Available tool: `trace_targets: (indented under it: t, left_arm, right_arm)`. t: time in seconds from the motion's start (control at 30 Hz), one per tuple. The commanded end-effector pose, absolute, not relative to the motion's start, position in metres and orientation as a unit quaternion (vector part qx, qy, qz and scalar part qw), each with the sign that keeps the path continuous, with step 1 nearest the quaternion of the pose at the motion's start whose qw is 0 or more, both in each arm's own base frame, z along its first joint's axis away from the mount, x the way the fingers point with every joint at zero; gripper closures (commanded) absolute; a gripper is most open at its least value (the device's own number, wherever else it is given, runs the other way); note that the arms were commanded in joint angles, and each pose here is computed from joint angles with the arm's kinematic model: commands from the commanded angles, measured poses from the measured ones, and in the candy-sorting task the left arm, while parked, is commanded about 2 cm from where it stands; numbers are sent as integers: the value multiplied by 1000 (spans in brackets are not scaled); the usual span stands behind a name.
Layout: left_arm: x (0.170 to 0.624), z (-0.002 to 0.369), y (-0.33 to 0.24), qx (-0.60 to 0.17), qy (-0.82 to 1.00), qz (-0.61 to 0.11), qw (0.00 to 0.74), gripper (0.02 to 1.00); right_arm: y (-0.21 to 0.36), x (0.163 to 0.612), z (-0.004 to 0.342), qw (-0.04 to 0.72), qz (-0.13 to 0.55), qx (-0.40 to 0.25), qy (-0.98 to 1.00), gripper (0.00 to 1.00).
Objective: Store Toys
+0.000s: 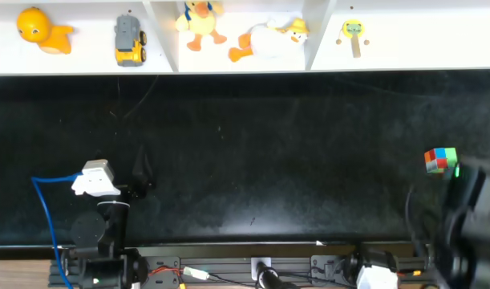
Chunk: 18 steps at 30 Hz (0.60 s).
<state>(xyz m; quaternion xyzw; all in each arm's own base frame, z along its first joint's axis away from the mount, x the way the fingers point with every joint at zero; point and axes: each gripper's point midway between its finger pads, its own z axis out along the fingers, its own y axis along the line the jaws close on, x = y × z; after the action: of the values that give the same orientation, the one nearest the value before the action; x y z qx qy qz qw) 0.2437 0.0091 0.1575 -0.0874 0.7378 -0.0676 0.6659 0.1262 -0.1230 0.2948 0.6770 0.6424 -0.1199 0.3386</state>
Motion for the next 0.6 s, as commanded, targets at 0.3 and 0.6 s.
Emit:
trace_targets:
  t: [0.3, 0.6]
  left_arm:
    - [244, 157, 6, -90, 735, -79, 668, 23]
    - [244, 157, 6, -90, 735, -79, 668, 20]
  right_arm:
    - [-185, 204, 219, 188, -114, 674, 705, 3]
    - [-199, 242, 175, 148, -100, 630, 756, 3]
